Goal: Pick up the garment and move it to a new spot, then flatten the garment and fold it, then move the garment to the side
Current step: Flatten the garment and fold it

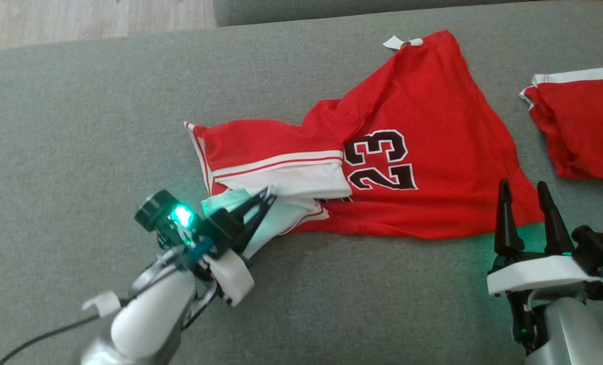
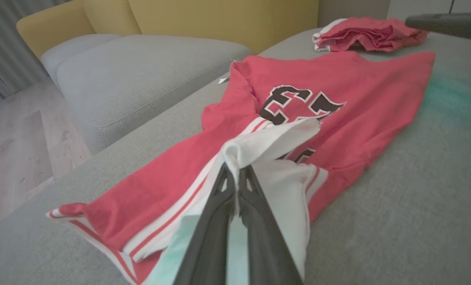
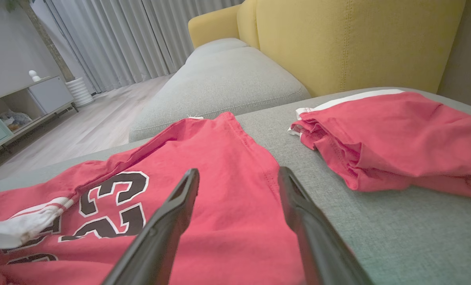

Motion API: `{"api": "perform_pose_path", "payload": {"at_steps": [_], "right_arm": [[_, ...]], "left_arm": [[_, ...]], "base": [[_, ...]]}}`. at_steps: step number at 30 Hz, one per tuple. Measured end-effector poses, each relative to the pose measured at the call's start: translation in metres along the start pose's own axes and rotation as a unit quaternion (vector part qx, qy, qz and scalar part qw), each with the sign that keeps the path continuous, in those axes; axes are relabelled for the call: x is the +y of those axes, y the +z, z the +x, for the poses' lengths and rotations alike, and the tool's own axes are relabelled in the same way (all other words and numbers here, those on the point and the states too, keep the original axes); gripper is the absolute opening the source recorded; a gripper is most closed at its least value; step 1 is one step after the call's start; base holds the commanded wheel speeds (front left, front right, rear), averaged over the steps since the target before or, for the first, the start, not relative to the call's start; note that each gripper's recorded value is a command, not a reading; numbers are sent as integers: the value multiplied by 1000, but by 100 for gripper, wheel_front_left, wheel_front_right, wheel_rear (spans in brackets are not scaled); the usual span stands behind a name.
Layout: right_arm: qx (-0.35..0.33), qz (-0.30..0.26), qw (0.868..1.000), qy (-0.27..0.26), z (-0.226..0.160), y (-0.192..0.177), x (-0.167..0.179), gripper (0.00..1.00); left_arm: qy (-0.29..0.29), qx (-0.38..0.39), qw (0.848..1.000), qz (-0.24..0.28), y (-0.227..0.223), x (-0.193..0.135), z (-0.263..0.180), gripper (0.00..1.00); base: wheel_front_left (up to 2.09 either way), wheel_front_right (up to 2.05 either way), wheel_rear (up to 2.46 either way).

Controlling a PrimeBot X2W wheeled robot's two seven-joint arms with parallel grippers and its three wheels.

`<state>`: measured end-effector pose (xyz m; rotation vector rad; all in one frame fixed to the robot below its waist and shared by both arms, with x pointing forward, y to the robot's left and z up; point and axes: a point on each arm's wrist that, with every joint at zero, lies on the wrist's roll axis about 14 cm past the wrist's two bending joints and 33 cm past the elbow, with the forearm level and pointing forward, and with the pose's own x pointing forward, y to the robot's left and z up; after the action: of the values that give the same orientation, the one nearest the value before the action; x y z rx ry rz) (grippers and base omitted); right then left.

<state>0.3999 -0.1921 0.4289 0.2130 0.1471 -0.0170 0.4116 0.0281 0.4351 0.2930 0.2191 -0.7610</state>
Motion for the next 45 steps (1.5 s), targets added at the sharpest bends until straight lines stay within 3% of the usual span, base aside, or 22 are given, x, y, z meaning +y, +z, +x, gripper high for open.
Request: {"api": "perform_pose_path", "payload": {"at_steps": [4, 13, 22, 23, 24, 32, 40, 45], "right_arm": [[-1, 0, 1000, -1, -1, 1, -1, 100], [-9, 2, 1000, -3, 6, 8, -3, 100], [-9, 12, 1000, -3, 19, 8, -6, 100], [-10, 12, 1000, -5, 21, 8, -8, 100], [-10, 13, 1000, -8, 22, 8, -10, 100], [4, 10, 1000, -25, 22, -3, -22, 100], [-15, -3, 1000, -9, 26, 10, -11, 100], [-22, -11, 1000, 7, 21, 15, 1, 100]], "left_arm": [[15, -18, 1000, -19, 17, 13, 3, 0], [48, -18, 998, -28, 60, 76, 37, 0], [119, 42, 991, -34, 64, 175, 87, 0], [125, 44, 990, -37, 64, 182, 94, 84], [132, 44, 989, -43, 64, 189, 100, 100], [173, 3, 982, -71, 64, 210, 123, 100], [206, -60, 975, -63, 68, 209, 79, 100], [212, -62, 974, -57, 44, 184, 41, 100]], "base": [[0, 0, 0], [0, 0, 0], [0, 0, 0], [0, 0, 0], [0, 0, 0], [0, 0, 0], [0, 0, 0], [0, 0, 0]]}}
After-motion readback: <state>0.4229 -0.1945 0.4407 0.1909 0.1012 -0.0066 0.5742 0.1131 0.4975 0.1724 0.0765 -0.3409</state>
